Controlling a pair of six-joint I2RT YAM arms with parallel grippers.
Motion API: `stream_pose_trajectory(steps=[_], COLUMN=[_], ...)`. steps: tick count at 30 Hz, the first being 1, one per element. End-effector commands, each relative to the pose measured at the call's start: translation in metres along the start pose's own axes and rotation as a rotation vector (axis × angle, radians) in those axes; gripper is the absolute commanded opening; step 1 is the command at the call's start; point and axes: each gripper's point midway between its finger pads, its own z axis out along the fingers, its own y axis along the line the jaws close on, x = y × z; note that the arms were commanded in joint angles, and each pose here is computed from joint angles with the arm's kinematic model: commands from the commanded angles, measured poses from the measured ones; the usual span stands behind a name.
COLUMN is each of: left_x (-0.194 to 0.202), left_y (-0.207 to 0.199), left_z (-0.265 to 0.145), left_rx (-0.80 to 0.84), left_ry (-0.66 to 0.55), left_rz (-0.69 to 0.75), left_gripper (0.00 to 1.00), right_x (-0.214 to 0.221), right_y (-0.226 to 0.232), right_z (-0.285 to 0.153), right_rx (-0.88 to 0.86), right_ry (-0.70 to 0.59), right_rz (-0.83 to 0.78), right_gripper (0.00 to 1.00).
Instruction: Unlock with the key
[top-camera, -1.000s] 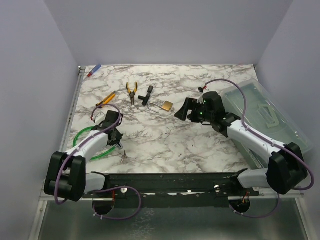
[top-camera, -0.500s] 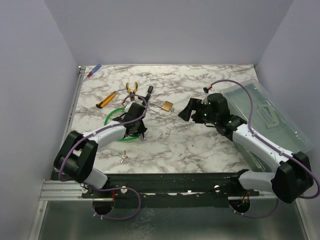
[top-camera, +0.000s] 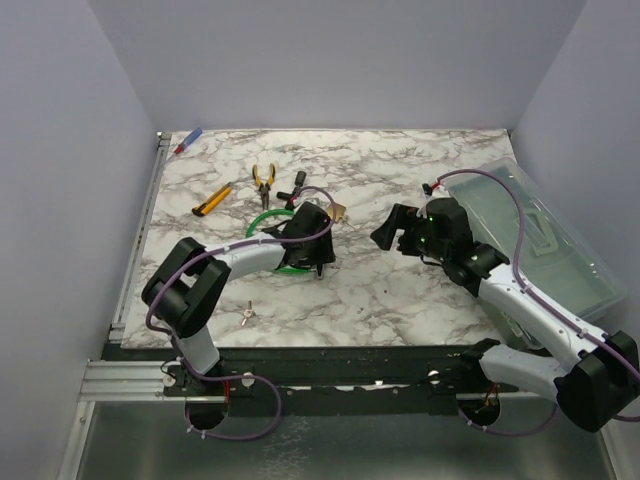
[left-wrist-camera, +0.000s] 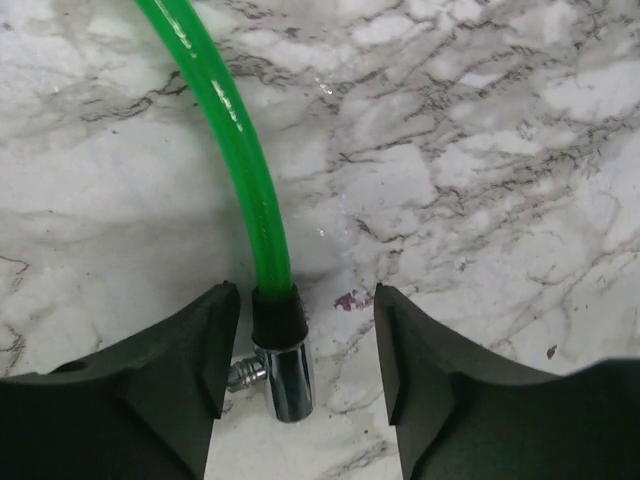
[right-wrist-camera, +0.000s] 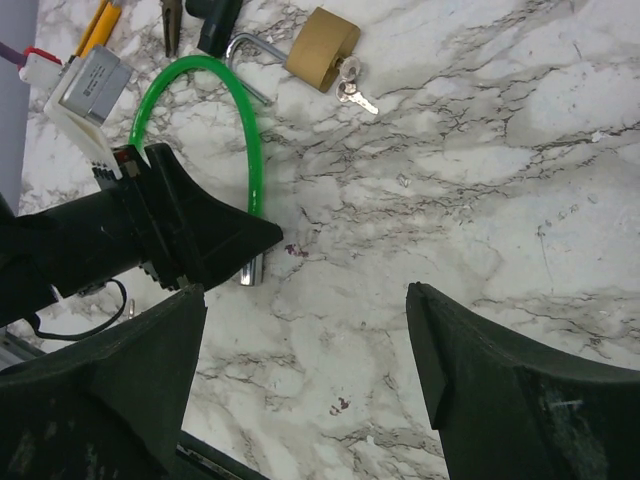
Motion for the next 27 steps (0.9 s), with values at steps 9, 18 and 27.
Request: stream_pose_trajectory(steps=[9,18,27], left_x=[-0.034,-0.081,-0.089], left_y=[0.007,0.105,0.166], left_z=[-0.079,-0.189,-0.25], left_rx=[-0.041,-0.307,-0.547], left_ry=[-0.111,-0.342,-0.609], left_rz=[0.041,0.012,-0.116], left_gripper=[0.85,0.87,0.89], right_x=[0.0,0.04,0.122], right_y=[0.031,0.107,0.185], right_z=[0.0,0.016,0.048], right_rx=[-0.163,-0.459,-0.632], right_ry=[0.056,0.197,0.409], right_rz=[-0.103,-0.341,-0.573], right_gripper=[0.86,0.81,0.74])
